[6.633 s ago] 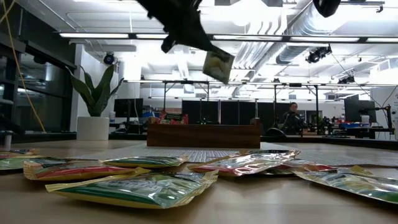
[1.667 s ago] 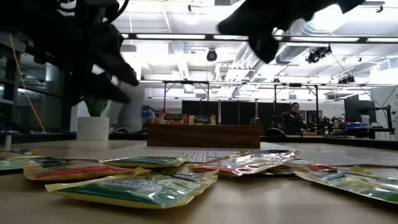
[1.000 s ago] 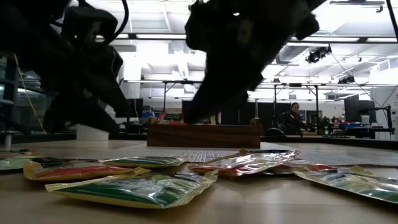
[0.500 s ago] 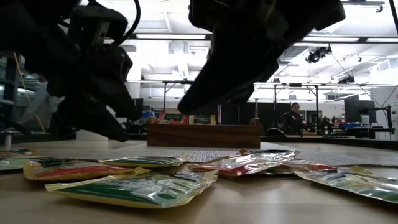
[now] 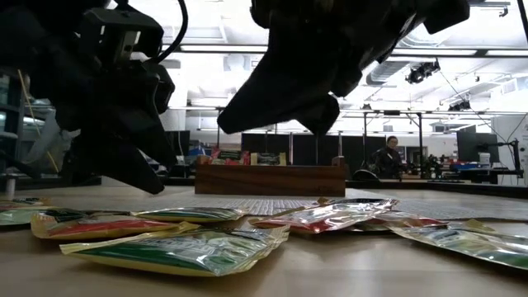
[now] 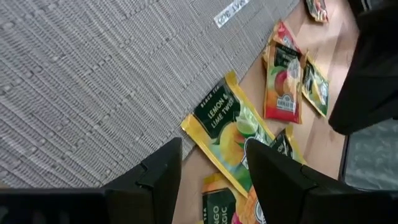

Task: Pick & Place Tea
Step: Put the yellow tea bag into the middle section of the wooden organizer

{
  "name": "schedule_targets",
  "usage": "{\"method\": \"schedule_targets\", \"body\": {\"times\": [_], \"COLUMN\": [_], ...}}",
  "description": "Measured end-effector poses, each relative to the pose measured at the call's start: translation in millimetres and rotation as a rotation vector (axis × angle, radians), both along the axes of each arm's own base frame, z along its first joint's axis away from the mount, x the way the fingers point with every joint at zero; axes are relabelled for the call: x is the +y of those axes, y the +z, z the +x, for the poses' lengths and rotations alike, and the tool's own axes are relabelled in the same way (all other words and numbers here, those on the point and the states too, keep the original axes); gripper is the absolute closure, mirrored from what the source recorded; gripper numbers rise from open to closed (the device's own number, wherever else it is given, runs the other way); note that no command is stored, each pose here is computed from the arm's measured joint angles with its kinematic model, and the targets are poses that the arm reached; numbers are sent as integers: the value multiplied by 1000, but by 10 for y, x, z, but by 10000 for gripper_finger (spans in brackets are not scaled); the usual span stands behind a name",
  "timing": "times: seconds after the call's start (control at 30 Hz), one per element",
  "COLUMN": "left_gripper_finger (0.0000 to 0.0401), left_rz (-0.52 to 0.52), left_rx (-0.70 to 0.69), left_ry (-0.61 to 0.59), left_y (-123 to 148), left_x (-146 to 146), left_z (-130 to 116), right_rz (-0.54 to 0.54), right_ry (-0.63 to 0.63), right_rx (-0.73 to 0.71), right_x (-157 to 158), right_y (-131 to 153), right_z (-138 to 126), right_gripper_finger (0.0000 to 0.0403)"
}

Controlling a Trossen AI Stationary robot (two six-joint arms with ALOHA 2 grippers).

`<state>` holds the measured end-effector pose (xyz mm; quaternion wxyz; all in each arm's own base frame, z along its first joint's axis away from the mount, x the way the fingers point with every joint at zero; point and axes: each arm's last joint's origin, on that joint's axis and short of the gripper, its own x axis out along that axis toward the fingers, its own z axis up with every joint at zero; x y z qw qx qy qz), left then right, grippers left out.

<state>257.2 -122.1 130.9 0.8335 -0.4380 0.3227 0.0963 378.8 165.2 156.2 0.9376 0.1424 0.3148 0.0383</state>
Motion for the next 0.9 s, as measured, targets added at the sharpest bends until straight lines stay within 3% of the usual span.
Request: {"method": "schedule_targets", "body": {"times": [0.43, 0.9], "left_gripper_finger": [223, 223], "left_rz": [-4, -16], "left_rx": [5, 10], "left_ry": [-24, -36], "left_y": [0, -1], "left_x": [-5, -7], "left_z": [-1, 0], "right_rz": [-37, -39], "right_ry": [-65, -62], "right_rx": [54, 142], "right_x": [152, 205], "right_y": [-150, -232], "right_z": [238, 152], "right_gripper_finger": [403, 403]}}
